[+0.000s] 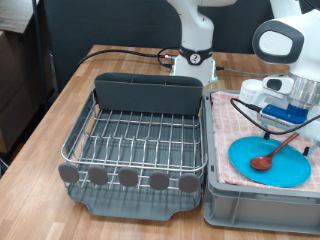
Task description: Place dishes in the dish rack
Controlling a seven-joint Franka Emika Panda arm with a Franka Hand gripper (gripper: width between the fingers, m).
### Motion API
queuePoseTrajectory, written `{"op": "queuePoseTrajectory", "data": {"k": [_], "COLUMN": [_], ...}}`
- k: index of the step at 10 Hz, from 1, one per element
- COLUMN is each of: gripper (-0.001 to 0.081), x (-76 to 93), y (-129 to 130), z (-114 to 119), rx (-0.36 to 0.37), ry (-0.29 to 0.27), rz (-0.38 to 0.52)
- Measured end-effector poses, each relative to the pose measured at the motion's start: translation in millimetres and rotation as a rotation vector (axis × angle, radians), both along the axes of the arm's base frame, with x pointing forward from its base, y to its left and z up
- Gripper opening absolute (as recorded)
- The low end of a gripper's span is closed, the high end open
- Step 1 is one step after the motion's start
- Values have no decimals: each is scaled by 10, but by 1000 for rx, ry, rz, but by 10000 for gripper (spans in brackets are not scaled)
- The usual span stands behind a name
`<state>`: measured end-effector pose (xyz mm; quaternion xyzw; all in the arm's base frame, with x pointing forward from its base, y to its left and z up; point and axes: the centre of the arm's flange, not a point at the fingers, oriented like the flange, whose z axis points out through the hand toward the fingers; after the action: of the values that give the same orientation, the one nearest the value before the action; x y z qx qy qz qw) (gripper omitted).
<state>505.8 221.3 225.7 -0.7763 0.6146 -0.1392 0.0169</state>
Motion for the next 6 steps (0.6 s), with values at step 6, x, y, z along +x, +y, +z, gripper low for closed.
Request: {"op": "queuePoseTrajectory", "data": {"k": [6], "gripper": [599], "x": [-27], "y": [-9], "z": [-103], "rx": [0], "ry": [-5], "rz": [-23]}}
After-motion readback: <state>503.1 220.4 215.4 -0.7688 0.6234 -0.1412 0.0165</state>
